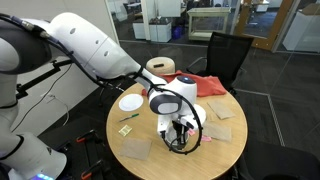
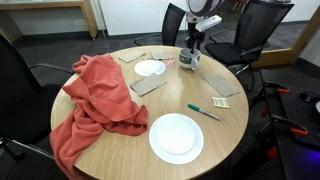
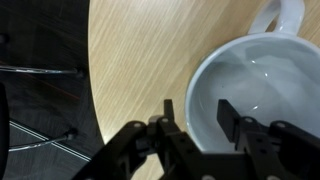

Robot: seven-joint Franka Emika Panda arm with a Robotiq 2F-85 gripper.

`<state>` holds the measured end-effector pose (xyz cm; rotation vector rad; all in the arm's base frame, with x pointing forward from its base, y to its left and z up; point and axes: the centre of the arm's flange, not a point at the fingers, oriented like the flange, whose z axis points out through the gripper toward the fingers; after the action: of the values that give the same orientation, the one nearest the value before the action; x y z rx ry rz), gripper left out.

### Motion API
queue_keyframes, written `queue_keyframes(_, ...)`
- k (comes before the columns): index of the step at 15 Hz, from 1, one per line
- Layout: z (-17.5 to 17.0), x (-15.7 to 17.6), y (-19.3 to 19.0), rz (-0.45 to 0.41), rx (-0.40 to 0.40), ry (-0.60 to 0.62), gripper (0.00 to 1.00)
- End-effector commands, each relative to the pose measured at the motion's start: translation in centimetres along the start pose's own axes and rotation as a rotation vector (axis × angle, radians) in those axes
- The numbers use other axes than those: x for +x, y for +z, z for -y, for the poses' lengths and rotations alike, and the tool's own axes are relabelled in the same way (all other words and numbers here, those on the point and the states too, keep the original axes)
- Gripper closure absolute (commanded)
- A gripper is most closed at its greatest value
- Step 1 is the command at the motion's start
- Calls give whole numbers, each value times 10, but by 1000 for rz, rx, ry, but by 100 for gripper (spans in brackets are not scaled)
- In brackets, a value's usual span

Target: Move the mug cup to the right

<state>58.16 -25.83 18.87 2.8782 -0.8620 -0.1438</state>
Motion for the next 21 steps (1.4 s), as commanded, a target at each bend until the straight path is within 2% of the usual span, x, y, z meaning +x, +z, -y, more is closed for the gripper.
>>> queue_keyframes(1, -1, 1, -17, 2, -20, 14, 20)
queue_keyframes(4, -4, -8, -32, -7, -19, 3, 0)
queue_keyframes(10, -13, -40, -93, -72, 39, -88, 0)
queue_keyframes(13, -7, -64, -126, -86, 59, -212, 0)
queue_keyframes(17, 5, -95, -155, -63, 90, -381, 0)
queue_keyframes(21, 14, -115, -169, -36, 97, -477, 0)
